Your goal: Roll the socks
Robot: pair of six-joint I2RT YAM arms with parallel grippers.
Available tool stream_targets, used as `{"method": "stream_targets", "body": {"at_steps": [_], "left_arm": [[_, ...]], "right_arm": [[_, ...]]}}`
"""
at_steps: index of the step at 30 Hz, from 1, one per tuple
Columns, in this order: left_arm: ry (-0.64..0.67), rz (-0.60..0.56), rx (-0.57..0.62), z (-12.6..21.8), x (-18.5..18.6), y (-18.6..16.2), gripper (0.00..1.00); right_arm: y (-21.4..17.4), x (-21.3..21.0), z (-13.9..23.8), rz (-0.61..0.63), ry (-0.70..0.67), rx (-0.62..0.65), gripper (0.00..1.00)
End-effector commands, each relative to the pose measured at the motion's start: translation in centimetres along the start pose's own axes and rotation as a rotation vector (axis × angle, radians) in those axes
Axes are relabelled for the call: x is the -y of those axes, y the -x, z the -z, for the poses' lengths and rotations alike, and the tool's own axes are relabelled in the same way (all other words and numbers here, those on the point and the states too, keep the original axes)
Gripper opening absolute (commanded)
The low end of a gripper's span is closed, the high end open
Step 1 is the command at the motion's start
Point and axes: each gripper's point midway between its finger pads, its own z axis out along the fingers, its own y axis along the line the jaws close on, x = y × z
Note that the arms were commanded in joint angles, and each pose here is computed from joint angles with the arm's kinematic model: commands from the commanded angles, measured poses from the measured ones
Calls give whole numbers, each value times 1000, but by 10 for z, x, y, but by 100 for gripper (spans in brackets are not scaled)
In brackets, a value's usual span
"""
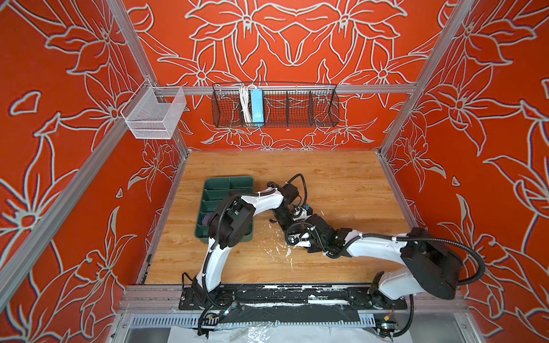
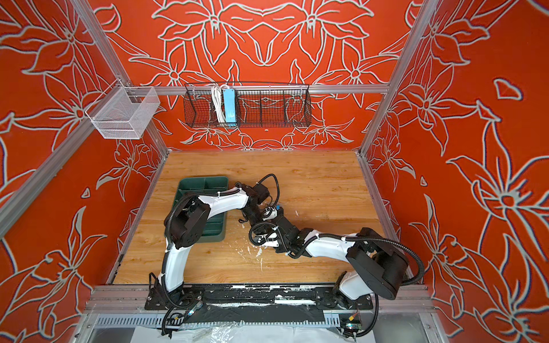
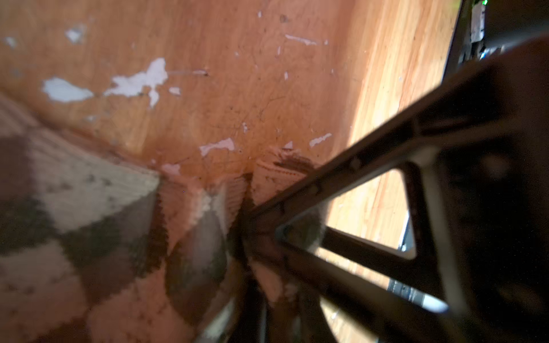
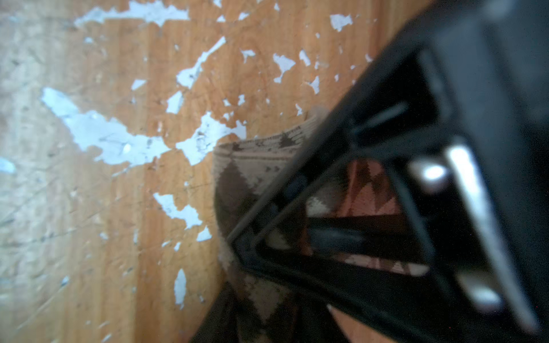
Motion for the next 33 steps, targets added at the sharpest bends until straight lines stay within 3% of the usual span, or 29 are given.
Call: {"method": "stream_targets", "body": {"at_steps": [1, 6, 13, 20, 23, 27, 29, 33], "left_arm": [[95, -19, -14, 11, -2, -11, 26], [273, -76, 101, 47, -4, 3, 36], [651, -109, 365, 130, -8, 14, 40], [967, -131, 650, 213, 18, -18, 40], [987, -268, 757, 231, 52, -34, 45], [875, -538, 781, 213, 95, -47, 54], [825, -621, 728, 193, 106, -52, 56], [846, -734, 552, 146, 103, -51, 59]], "right_arm": [[0, -6, 3, 1, 66, -35, 2], [-7, -29, 11, -44, 224, -94, 0], [-9, -51, 16, -177, 438, -139, 0], [4, -46, 19, -319, 616, -105, 0], [10, -42, 21, -375, 697, -95, 0], [9, -31, 14, -457, 768, -107, 0], [6, -24, 7, -492, 785, -120, 0], [1, -19, 0, -513, 806, -134, 0]]}}
